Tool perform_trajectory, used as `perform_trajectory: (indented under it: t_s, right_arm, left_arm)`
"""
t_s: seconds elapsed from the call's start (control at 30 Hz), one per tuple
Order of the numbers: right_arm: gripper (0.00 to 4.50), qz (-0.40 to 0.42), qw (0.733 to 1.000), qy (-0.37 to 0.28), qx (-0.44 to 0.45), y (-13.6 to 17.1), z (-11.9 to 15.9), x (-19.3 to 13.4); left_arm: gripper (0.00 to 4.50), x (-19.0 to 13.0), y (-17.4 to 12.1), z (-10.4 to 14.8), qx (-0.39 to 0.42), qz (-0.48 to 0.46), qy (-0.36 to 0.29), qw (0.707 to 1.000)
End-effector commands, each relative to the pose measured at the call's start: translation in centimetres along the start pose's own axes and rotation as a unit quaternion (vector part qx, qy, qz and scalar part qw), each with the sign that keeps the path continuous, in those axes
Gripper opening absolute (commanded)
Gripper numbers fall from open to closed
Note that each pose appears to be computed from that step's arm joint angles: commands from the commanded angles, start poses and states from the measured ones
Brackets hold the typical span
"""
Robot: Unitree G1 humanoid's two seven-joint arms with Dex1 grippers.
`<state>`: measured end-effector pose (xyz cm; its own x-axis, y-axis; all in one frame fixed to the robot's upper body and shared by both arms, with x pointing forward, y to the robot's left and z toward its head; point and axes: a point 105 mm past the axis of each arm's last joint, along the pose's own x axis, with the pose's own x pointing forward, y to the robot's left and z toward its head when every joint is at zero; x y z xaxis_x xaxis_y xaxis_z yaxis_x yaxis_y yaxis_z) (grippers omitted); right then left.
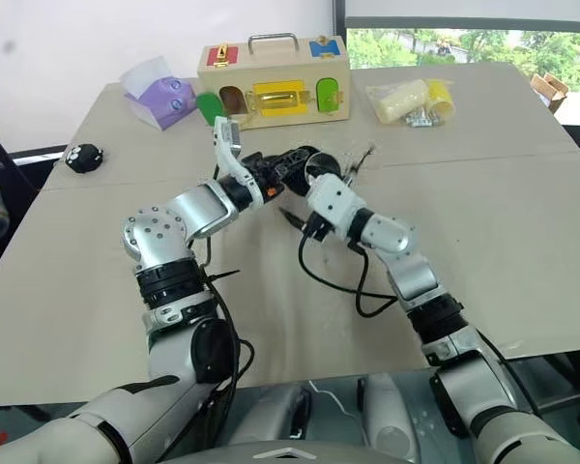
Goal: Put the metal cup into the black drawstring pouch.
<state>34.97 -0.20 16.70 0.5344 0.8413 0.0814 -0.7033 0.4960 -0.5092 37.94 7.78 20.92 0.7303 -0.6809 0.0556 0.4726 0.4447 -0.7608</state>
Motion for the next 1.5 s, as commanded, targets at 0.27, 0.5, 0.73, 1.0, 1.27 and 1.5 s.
perform_trajectory:
  t_s: [0.27, 0.5, 0.73, 1.0, 1.27, 1.5]
  right_arm:
    - [1.98, 0.016, 0.999, -0.008, -0.044, 0.3, 1.3, 0.1]
    - [0.03, 0.018, 0.997, -0.002, -0.077, 0.0, 1.6, -0.2]
    - [0.03, 0.019, 0.997, 0.009, -0.074, 0.0, 1.6, -1.1]
    - [1.78, 0.015, 0.996, 0.015, -0.082, -0.2, 1.4, -1.1]
    - [1.78, 0.014, 0.998, 0.002, -0.068, -0.6, 2.1, -4.1]
    - [1.78, -0.050, 0.998, 0.029, -0.003, -2.9, 0.1, -8.2]
  left_arm:
    - [0.00, -1.0, 0.3, -0.6, -0.026, -0.014, 0.002, 1.000]
    - [0.00, -1.4, 0.2, -0.5, -0.054, -0.036, -0.008, 0.998]
    - [0.00, -1.6, 0.4, -0.5, -0.067, -0.041, -0.011, 0.997]
    - [0.00, -1.5, 0.0, -0.8, -0.075, -0.049, -0.010, 0.996]
    - [0.00, -1.9, -0.2, -0.1, -0.080, -0.056, -0.021, 0.995]
    - [0.00, -1.7, -0.3, 0.0, -0.078, -0.056, -0.020, 0.995]
